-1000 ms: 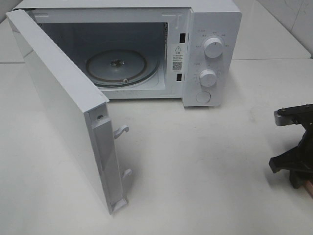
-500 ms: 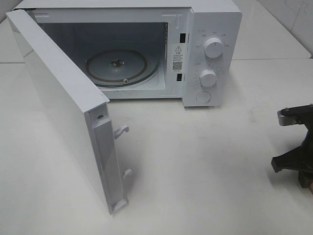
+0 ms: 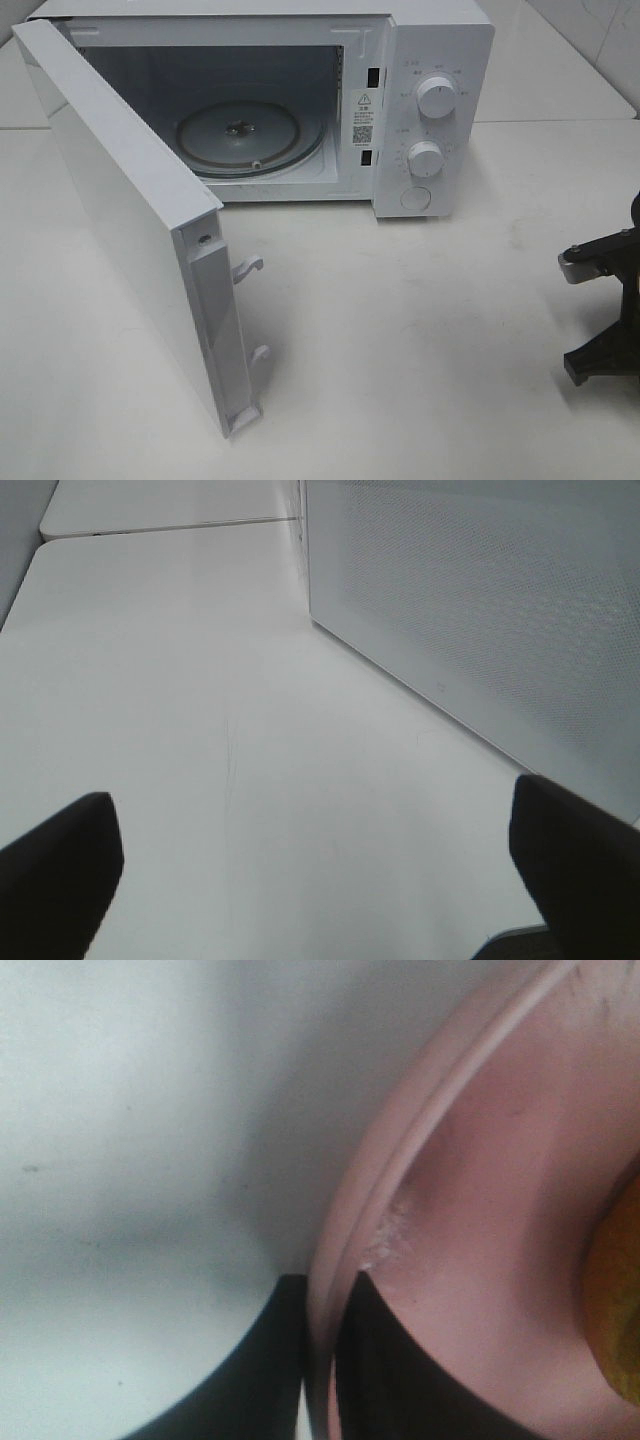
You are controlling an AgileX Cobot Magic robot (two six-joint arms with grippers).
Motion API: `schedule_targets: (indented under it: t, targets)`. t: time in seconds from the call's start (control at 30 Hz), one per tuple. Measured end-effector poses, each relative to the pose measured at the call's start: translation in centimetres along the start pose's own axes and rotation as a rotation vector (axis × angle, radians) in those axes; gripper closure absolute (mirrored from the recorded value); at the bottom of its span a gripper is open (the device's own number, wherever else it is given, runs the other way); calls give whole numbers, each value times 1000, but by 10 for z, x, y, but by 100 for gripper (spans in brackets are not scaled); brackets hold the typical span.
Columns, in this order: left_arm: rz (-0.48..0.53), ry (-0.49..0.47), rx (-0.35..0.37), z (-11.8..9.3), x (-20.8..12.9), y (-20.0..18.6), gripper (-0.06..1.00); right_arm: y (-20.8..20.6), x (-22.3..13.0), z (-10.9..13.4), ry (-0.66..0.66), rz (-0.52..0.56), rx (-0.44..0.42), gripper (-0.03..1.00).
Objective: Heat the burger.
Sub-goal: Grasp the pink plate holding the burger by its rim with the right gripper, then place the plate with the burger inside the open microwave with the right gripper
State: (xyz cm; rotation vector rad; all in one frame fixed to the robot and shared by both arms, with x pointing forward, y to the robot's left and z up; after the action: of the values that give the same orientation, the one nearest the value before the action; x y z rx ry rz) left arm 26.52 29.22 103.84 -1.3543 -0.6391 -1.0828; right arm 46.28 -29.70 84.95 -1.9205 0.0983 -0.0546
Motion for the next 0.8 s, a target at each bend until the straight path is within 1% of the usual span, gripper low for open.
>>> schedule_targets:
  t: [0.03, 0.13, 0.2, 0.23, 0.3, 0.4, 0.47, 0.57, 0.63, 0.8]
  targets:
    - [0, 0, 0, 0, 0, 0, -3, -2, -1, 0, -6, -3, -29, 88]
    - [0, 0, 0, 0, 0, 0, -3, -4, -2, 0, -12, -7, -45, 88]
    - [0, 0, 0, 0, 0, 0, -3, -15, -3, -3, -5, -41, -84, 89]
    - [0, 0, 0, 0, 0, 0, -3, -15, -3, -3, -5, -41, -84, 89]
    - [0, 0, 0, 0, 0, 0, -3, -22, -5, -4, -12, -54, -111, 89]
    - [0, 0, 0, 0, 0, 0, -3, -24, -6, -5, -15, -57, -119, 89]
    - [0, 0, 0, 0, 0, 0, -3, -37, -10, -8, -29, -90, -148, 89]
    - [0, 0, 0, 0, 0, 0, -3, -40, -11, -7, -36, -94, -154, 89]
    - [0, 0, 0, 0, 0, 0, -3, -49, -16, -9, -50, -105, -180, 89]
    - [0, 0, 0, 0, 0, 0, -3, -59, -21, -10, -55, -126, -189, 89]
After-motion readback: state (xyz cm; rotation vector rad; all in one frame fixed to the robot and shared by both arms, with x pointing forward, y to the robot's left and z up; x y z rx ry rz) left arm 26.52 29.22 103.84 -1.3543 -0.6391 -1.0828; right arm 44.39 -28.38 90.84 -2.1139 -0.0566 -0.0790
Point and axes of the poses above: a point on each arm's last joint axis where the gripper is mounted, y pointing out along that axis toward the gripper, z along the wrist's bending axis when the last joint is at zero, x = y × z, the point moved 4 cm from there along y, pointing out along that axis toward the gripper, and after that the axes turned 10 degrees about y, right-handed, at the moved point
